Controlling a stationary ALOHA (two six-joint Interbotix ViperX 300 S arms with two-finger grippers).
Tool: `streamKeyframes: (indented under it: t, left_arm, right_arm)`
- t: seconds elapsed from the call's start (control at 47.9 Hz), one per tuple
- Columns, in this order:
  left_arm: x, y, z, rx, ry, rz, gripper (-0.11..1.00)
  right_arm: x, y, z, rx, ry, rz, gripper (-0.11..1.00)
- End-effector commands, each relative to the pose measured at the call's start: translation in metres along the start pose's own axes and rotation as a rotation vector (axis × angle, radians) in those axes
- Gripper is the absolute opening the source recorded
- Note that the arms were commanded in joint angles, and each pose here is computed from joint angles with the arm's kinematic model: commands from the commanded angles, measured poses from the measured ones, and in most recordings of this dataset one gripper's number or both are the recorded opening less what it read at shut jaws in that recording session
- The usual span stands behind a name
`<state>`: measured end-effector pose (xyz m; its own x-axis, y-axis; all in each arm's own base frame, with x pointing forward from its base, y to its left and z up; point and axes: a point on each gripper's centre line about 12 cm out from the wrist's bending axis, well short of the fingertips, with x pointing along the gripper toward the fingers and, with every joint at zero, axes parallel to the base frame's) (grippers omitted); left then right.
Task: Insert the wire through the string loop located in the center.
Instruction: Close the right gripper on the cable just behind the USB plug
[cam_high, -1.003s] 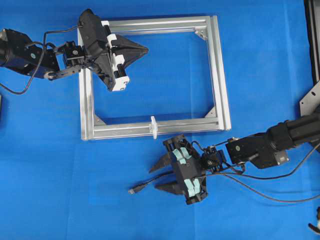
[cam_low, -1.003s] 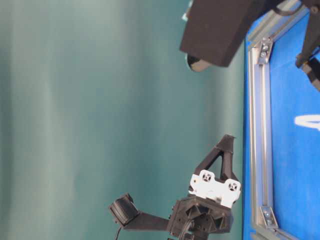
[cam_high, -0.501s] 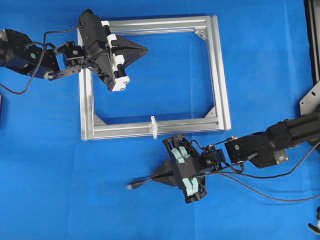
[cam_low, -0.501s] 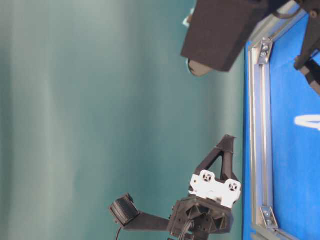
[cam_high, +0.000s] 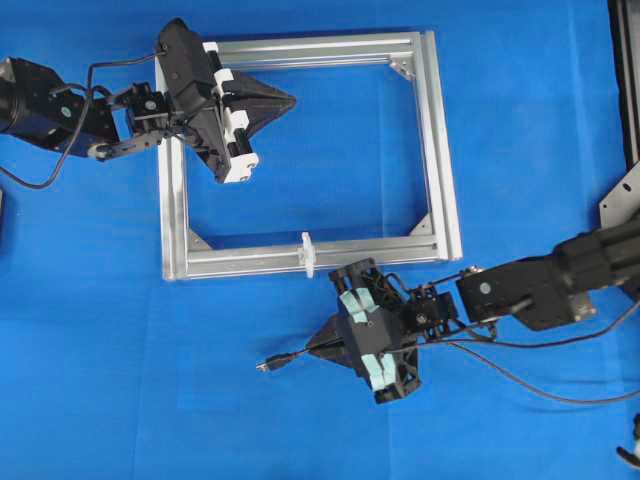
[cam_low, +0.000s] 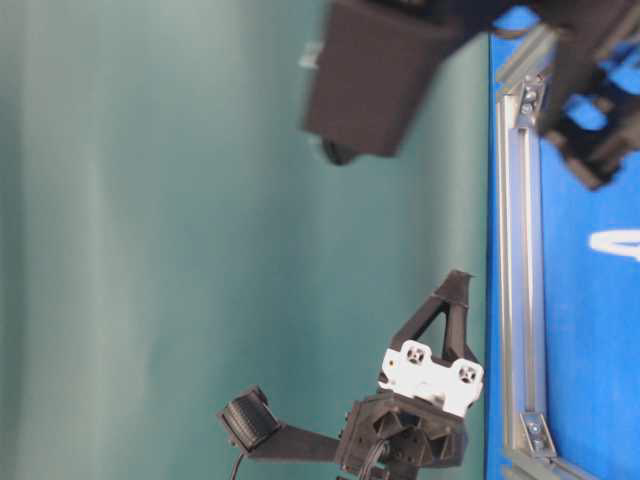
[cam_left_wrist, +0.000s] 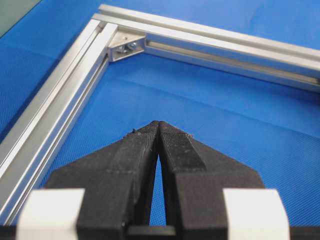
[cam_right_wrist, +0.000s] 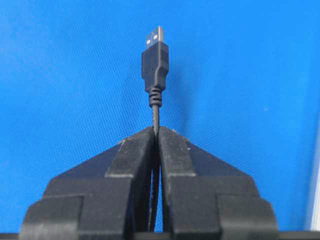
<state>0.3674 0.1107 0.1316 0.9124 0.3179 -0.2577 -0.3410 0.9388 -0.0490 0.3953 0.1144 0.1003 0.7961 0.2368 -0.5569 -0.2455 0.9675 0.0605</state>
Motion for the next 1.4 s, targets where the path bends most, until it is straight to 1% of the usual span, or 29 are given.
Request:
streamKeyframes:
  t: [0.0,0.084,0.209,1.233,1.379]
  left_arm:
    - [-0.003,-0.002,0.015,0.002,-0.044,-0.008,0.0]
    - [-0.003,-0.002,0.015,0.002,-0.044,-0.008,0.0]
    - [-0.003,-0.002,0.015,0.002,-0.044,-0.008,0.0]
    - [-0.003,-0.003,0.015,0.0,-0.044,-0.011,0.0]
    - [-0.003,-0.003,0.015,-0.002,-0.044,-0.011,0.0]
  right_arm:
    - [-0.015,0.002,0.027,0.002,-0.055,0.003,-0.02]
    - [-0.022,0.003,0.035,0.001,-0.063,0.004,-0.02]
    - [-0.028,0.004,0.04,0.002,-0.064,0.004,-0.02]
    - [-0.028,0.004,0.04,0.004,-0.063,0.005,-0.02]
    - [-0.03,0.004,0.037,0.004,-0.057,0.005,-0.02]
